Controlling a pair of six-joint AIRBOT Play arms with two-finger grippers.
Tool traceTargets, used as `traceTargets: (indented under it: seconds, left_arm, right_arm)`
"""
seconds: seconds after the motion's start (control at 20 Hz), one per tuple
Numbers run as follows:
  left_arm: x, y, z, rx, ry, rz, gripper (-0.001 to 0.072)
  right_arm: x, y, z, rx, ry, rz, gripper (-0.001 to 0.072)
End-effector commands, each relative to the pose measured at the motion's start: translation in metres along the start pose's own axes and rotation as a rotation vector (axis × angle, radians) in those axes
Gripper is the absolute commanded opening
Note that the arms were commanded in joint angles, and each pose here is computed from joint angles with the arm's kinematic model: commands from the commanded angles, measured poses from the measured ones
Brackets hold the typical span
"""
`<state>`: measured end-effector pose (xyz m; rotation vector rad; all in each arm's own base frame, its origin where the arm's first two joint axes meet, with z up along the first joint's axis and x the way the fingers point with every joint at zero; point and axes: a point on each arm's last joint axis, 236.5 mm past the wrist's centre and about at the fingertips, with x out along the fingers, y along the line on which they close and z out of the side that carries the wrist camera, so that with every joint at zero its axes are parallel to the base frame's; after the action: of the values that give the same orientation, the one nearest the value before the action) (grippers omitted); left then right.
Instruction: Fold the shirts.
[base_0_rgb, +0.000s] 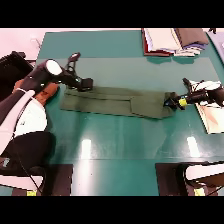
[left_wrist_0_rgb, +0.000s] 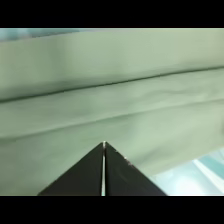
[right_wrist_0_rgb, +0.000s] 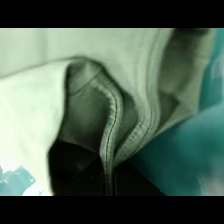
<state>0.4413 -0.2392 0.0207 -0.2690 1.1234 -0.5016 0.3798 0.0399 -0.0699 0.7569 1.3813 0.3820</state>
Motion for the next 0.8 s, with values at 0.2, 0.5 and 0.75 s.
traceTargets:
  seconds: [0.2, 0.5, 0.75]
  left_arm:
    - [0.084, -0.085, 0.001, 0.11, 0.045, -0.093, 0.0023]
    - [0.147, -0.117, -0.02, 0.137, 0.115, -0.133, 0.0022]
    - [0.163, -0.114, -0.024, 0.122, 0.116, -0.133, 0.0022]
  right_arm:
    - [-0.094, 0.115, 0.033, -0.264, -0.171, 0.037, 0.0016]
    - [-0.129, 0.223, 0.025, -0.482, -0.238, 0.07, 0.0016]
    - [-0.115, 0.295, 0.006, -0.602, -0.202, 0.127, 0.0016]
